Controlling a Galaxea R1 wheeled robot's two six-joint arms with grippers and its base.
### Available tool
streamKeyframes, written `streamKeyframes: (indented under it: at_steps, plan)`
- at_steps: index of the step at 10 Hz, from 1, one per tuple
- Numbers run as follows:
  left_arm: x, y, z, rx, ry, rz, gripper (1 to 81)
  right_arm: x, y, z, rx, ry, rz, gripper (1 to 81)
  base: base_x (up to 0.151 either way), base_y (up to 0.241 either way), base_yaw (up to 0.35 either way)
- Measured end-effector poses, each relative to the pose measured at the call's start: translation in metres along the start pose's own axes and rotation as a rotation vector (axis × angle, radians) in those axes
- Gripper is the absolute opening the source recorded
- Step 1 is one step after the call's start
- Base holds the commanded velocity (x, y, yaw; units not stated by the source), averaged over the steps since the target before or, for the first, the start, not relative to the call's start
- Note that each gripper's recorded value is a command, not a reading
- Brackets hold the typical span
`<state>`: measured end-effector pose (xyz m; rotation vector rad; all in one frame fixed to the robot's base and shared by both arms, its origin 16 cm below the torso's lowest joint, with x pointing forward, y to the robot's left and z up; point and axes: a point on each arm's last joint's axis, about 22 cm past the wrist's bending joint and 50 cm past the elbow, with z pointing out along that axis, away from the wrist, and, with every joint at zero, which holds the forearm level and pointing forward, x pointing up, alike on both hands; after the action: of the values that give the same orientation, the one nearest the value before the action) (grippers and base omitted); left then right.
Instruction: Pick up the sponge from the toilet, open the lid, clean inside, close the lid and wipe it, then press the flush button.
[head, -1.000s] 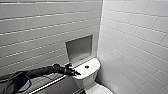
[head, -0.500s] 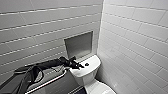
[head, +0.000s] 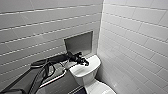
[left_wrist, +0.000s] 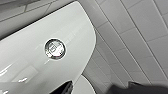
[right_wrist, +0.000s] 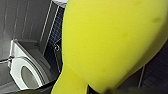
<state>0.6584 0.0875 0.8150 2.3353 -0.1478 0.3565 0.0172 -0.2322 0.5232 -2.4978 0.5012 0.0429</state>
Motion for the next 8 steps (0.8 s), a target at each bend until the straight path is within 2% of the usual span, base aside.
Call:
streamKeyframes:
  at_steps: [1,3,6,8]
  plan:
    - [0.003,0.004,0.007,0.021,-0.004,-0.016,1.0,-0.001,-0.002,0.002,0.004,0.001,0.002,1.0,0.0,0.0,0.0]
    - [0.01,-0.003,0.013,0.079,0.006,0.013,1.0,-0.003,-0.006,0.004,0.01,-0.002,0.004,1.0,0.0,0.0,0.0]
    - [0.019,-0.012,0.019,0.126,0.032,-0.016,1.0,-0.003,-0.005,0.004,0.009,-0.003,0.006,1.0,0.0,0.0,0.0]
    - [0.029,-0.02,0.033,0.155,0.056,-0.02,1.0,-0.011,-0.001,0.005,0.0,-0.023,0.021,1.0,0.0,0.0,0.0]
